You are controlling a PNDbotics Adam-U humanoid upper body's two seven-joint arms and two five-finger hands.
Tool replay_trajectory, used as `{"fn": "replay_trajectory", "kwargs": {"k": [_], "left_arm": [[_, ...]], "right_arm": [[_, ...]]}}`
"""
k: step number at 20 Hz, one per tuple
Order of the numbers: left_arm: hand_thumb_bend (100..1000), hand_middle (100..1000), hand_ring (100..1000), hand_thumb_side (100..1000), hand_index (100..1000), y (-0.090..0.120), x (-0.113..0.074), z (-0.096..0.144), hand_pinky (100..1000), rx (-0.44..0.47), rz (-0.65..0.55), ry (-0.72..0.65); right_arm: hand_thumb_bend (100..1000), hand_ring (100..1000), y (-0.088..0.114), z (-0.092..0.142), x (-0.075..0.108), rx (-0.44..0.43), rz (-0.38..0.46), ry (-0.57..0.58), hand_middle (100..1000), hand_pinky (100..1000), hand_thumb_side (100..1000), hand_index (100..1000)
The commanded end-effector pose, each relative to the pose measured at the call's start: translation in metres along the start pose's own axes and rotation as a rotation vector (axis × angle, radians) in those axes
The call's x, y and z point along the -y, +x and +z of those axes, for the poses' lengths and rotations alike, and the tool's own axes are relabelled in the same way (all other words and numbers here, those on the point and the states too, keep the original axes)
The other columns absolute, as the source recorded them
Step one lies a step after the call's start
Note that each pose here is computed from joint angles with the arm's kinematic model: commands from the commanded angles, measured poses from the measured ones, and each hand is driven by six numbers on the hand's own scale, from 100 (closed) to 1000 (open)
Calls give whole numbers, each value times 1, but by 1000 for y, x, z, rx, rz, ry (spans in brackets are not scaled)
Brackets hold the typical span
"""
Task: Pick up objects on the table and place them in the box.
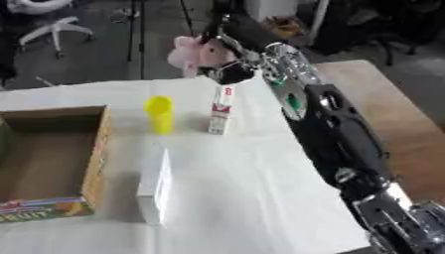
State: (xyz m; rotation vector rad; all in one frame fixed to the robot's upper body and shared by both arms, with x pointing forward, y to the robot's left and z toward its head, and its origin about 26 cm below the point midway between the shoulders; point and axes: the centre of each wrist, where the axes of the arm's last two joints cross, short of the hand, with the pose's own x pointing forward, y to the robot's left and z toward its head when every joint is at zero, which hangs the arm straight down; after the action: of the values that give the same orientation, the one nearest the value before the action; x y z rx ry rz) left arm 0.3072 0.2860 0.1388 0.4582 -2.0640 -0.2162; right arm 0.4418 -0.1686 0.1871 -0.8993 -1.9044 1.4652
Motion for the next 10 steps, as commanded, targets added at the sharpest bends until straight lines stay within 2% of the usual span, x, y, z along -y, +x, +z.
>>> {"fn": "replay_trajectory", "kwargs": {"k": [1,4,10], "left_arm": [[536,619,701,903,768,9,-2,-5,660,44,0,7],[541,620,700,889,770,15,-4,-8,659,72,5,31],[553,624,699,863,770,31,-13,-14,658,140,-5,121]], "right_arm": [[321,250,8,-10,11,28,20,-52,351,100,214,407],[320,264,26,-25,22,92,36,-81,362,100,218,417],[315,277,44,-40,38,160,45,-116,372,100,215,426]]}}
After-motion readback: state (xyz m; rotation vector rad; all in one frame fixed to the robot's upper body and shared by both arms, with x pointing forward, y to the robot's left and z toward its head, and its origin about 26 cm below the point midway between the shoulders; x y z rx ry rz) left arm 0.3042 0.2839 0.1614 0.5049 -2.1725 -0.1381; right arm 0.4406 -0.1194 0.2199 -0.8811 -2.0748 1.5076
